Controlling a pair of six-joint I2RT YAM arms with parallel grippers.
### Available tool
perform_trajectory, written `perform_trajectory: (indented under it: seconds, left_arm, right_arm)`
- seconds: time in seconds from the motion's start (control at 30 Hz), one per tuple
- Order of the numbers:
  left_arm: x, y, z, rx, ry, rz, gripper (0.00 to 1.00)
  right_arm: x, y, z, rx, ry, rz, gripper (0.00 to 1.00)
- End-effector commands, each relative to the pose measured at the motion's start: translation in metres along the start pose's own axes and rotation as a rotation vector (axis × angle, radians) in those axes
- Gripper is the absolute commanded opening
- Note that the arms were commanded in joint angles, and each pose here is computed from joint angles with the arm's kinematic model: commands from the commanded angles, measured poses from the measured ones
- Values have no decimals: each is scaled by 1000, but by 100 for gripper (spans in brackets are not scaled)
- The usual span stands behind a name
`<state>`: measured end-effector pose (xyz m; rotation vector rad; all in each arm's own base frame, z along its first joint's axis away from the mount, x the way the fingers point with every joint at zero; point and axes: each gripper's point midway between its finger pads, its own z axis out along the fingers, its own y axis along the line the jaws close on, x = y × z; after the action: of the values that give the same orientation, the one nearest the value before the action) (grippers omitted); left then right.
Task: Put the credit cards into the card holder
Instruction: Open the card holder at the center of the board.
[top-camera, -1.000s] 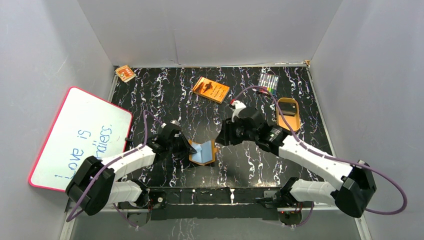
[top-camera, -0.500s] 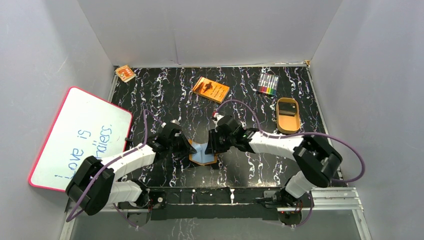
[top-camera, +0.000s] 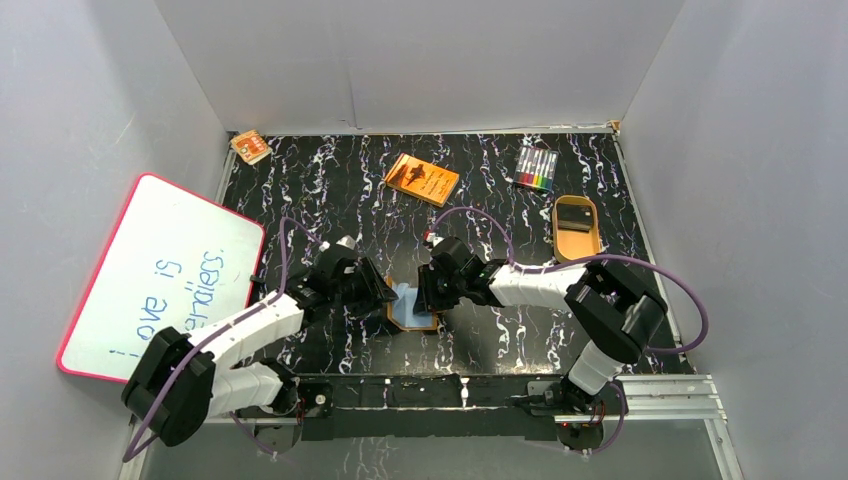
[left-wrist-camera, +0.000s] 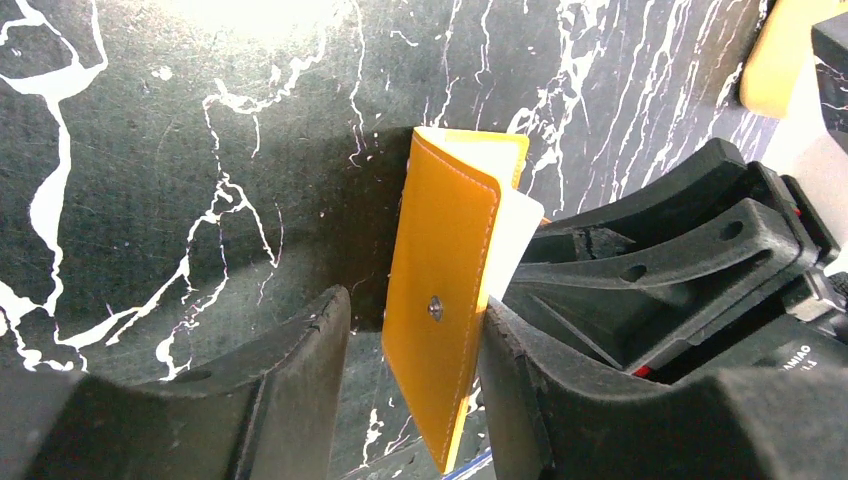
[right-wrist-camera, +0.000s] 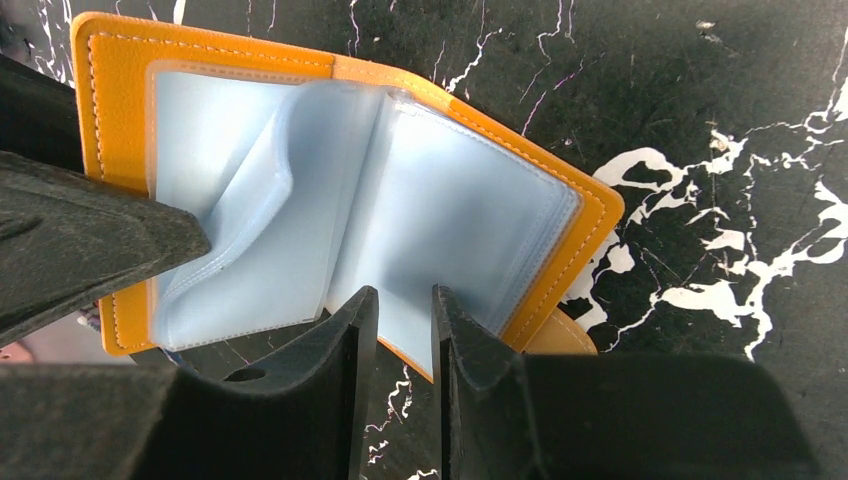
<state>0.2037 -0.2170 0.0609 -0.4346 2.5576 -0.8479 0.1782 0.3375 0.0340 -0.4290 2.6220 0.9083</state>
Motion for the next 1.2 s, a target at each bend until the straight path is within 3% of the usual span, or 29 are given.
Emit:
perform_trajectory:
  seconds: [0.0,0.23,0.53,0.63,0.87,1.17]
  left_arm:
    - [-4,-4,-7,22,-28,19,47]
    - [-9,2,-4,-26,-41,28,42]
    - [-1,-5,4,23,12,68,14]
    - [4,-12,6,56,51,83,0]
    - [-4,-21,2,39,41,86,0]
    - [-17,-23,-5,-56,37,101,0]
  right_arm:
    - [0,-11,2,29,-17,-15,35]
    - [1,-13,2,32,-18,-22,33]
    - [-1,-8,-1,9,-26,-16,31]
    - [-3,-8,-6,0,-47,17,33]
    - [-20,-9,-32,-100,-160,134,38]
    - [-55,42,-64,-282,-246,111,64]
